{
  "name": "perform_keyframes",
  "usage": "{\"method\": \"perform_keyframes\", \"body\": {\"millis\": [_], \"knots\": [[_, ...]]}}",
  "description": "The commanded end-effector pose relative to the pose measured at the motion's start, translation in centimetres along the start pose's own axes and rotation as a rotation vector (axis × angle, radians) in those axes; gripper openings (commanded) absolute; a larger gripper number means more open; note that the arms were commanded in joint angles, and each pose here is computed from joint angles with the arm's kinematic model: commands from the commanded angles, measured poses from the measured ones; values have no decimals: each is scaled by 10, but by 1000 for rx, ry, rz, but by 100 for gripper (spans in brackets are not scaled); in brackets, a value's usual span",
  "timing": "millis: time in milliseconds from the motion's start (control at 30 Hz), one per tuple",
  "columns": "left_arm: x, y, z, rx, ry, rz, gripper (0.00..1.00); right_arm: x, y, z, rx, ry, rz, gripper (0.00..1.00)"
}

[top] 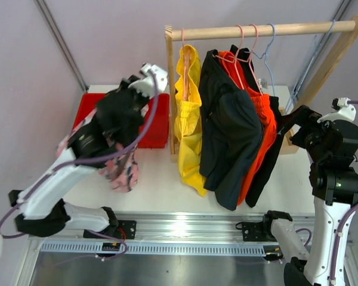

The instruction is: Remove the shorts from the hanger

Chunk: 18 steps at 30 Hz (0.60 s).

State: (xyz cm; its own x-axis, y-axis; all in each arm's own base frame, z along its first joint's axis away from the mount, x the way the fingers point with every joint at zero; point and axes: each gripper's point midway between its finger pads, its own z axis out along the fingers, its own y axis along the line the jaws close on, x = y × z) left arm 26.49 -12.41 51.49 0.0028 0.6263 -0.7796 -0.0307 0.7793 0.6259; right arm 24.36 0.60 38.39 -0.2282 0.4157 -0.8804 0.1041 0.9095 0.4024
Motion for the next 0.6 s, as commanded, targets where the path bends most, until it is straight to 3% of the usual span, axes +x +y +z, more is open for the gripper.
{"method": "perform_keyframes", "body": {"millis": [0, 67, 200, 300, 400, 567], "knots": [[17, 40, 27, -98, 70, -188, 0, 1, 6, -4, -40, -9, -10, 99], [-4, 74, 32, -176, 45, -315, 0, 2, 8, -3, -55, -9, 1, 99], [1, 157, 34, -564, 104, -452, 0, 8, 13, 4, -91, 16, 8, 99], [-14, 205, 22, -725, -9, -591, 0, 8, 18, 5, -103, 30, -4, 99], [-32, 229, 16, -805, -103, -605, 0, 9, 19, 5, -97, 29, -28, 99], [-19, 235, 51, -821, -115, -588, 0, 17, 21, 7, -107, 52, -42, 100]]}}
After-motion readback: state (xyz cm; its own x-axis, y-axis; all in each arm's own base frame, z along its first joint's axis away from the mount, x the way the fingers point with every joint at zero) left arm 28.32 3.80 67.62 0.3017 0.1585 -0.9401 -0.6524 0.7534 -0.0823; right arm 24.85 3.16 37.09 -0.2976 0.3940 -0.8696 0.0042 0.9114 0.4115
